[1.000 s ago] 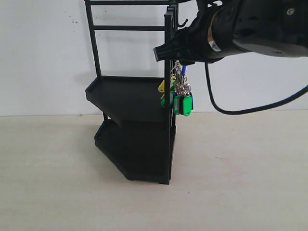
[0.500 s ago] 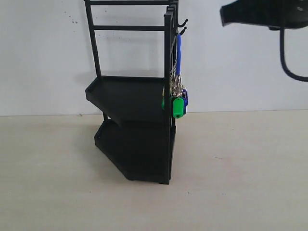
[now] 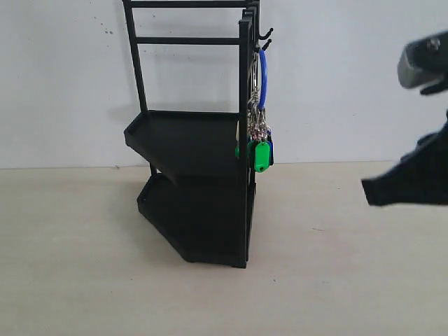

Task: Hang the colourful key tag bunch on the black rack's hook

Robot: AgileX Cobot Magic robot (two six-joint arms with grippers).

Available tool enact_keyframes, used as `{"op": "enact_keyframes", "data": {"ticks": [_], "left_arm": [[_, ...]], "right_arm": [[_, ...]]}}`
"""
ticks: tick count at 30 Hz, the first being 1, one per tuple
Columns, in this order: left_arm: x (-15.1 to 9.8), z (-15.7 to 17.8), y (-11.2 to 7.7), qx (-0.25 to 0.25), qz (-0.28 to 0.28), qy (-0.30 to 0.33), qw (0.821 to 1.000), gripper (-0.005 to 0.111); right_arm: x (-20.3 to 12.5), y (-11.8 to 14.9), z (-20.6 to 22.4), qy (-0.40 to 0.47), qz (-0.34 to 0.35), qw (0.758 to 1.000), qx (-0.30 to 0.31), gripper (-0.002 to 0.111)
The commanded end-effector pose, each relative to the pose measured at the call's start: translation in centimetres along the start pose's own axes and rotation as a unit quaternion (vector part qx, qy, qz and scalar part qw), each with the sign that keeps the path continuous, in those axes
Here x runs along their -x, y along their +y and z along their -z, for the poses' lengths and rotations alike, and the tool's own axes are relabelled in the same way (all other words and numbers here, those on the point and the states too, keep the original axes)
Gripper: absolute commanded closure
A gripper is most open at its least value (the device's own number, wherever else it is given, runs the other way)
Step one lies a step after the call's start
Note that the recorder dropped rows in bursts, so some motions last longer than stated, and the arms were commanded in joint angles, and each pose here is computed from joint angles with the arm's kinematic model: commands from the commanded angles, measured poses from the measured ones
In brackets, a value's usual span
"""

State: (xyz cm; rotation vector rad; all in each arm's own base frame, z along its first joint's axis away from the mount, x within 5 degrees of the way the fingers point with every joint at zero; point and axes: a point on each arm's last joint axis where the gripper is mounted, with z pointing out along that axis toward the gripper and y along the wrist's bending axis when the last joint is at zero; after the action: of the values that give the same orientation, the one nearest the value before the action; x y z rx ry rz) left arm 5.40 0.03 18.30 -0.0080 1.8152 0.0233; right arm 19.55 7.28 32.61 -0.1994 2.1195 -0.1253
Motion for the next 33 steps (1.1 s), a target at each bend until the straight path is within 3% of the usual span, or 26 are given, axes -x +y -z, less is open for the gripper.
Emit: {"op": "enact_keyframes", "data": {"ticks": [1,8,33], "left_arm": [[0.2,0.0,0.0,0.001,0.009,-0.009,1.0,0.102],[0.2,0.0,0.0,0.001,0.009,-0.009,1.0,0.102],[0.2,0.0,0.0,0.001,0.009,-0.009,1.0,0.102]], "right_arm": [[-2.9,-0.4,0.4,0.006,0.008,1.0,0.009,0.109],[-4.2,-1.2,1.6,-0.001,-0.002,1.0,0.007,0.109],[-4.2,-1.5,2.1,-0.006,-0.012,1.0,0.006,0.109]]}}
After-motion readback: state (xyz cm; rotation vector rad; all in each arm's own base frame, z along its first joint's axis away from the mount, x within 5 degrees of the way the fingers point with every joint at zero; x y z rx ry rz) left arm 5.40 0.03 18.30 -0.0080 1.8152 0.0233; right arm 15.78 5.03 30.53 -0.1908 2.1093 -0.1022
